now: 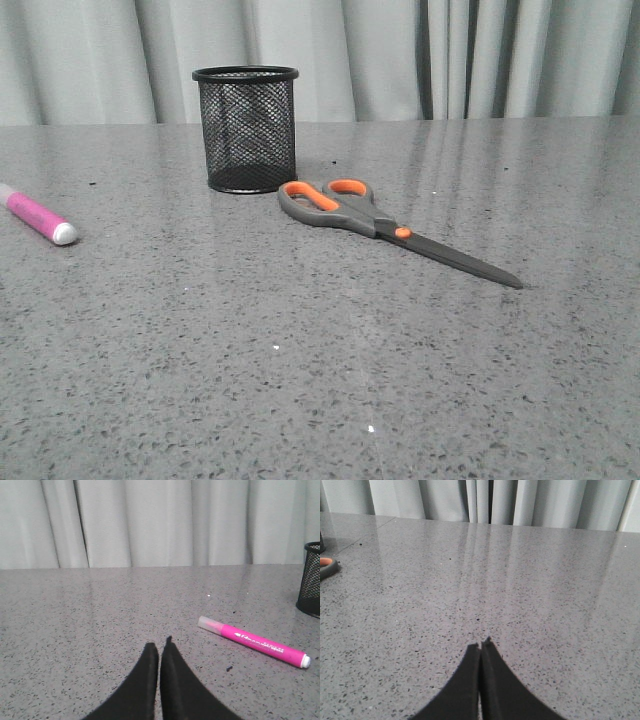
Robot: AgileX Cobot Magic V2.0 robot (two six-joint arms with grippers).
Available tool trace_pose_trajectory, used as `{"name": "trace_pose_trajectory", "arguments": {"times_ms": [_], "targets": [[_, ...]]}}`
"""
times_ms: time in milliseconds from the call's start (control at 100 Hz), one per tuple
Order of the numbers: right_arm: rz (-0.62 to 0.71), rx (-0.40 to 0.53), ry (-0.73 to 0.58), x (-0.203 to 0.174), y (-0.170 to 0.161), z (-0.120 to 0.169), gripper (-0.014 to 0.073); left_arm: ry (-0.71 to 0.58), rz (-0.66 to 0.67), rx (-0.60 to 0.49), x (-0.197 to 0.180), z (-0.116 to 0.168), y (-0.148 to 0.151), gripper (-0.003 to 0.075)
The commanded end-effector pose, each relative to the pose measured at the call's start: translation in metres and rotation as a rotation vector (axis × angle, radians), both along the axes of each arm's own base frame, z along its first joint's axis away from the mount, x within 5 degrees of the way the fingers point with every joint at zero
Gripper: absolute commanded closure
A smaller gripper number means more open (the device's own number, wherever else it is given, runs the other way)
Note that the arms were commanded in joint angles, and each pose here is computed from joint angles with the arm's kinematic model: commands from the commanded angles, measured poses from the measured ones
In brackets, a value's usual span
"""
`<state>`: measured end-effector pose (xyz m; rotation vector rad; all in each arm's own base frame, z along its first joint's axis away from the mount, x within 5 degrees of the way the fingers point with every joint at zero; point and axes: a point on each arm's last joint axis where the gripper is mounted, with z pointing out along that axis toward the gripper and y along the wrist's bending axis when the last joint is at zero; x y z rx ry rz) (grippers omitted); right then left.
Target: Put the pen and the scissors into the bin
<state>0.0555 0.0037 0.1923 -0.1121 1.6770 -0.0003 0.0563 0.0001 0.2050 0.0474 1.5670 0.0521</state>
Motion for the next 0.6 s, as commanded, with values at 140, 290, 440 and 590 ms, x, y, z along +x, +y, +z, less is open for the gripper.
{"name": "trace_pose_trajectory", "arguments": {"times_ms": [140, 290, 440, 590], "targets": [[-0.007, -0.010, -0.089, -0.0004, -0.0005, 0.0040, 0.0666, -0.065, -0.006, -0.017, -0.0009, -0.0062, -0.0003, 0.0739], [-0.007, -0.010, -0.089, -0.0004, -0.0005, 0.0040, 0.0666, -0.065, -0.006, -0.017, -0.0009, -0.0062, -0.0003, 0.0739], [-0.007, -0.020, -0.092, -0.0004, -0.0006, 0.0042, 0.0666, -0.065, -0.006, -0.017, -0.0009, -0.0062, -0.0003, 0.0739], [-0.007, -0.054, -0.133, -0.0004, -0.0007, 0.0077, 0.0666, -0.065, -0.006, -0.017, -0.0009, -0.0062, -0.0003, 0.0739]]}}
